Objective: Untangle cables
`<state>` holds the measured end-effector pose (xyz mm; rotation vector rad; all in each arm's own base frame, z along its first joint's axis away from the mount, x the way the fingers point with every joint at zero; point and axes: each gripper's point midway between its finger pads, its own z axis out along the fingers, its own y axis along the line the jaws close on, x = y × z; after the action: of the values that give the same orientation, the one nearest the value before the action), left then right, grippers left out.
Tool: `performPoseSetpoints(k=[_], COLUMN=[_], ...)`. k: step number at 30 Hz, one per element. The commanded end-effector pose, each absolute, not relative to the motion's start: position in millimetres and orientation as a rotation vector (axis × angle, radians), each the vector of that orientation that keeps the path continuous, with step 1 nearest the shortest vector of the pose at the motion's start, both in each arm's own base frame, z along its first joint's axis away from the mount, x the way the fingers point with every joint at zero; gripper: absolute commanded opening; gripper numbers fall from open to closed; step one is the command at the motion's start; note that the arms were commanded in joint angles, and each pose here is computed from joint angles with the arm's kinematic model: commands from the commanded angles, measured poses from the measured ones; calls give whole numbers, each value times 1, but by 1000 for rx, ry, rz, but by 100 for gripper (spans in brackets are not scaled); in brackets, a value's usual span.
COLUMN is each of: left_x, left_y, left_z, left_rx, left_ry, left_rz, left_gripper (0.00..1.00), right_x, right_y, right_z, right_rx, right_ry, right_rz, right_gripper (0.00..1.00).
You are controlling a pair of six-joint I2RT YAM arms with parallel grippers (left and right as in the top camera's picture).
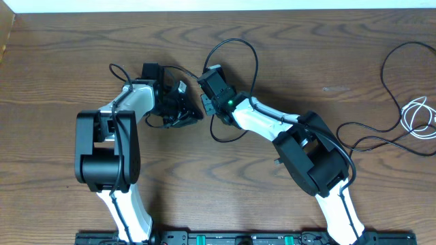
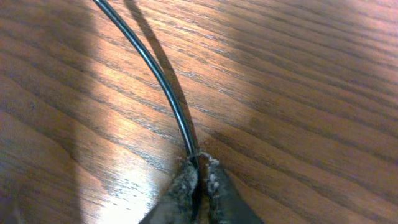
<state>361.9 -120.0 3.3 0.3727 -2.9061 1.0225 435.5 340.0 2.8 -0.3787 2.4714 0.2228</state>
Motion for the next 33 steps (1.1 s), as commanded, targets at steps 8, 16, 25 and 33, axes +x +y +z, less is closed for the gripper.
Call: performPoseSetpoints(k=[8,16,25,33], left_x=[351,352,353,353], left_y=[-86,-86,-86,-86], left_z=[-39,-39,-39,-39], left_rx=[416,420,452,452], left_ry=[-2976,-2981,-2974,-2975], left_rz=[693,696,695,696], left_gripper=[38,43,56,37], right_x=[412,399,379,352], right_y=[340,329,284,260], right_z=[31,126,141,117], right_rx=[-424,-399,-108,254], right_ry=[2520,2438,2560,2745], right_rz=[280,357,273,292], right_gripper=[35,82,99,99])
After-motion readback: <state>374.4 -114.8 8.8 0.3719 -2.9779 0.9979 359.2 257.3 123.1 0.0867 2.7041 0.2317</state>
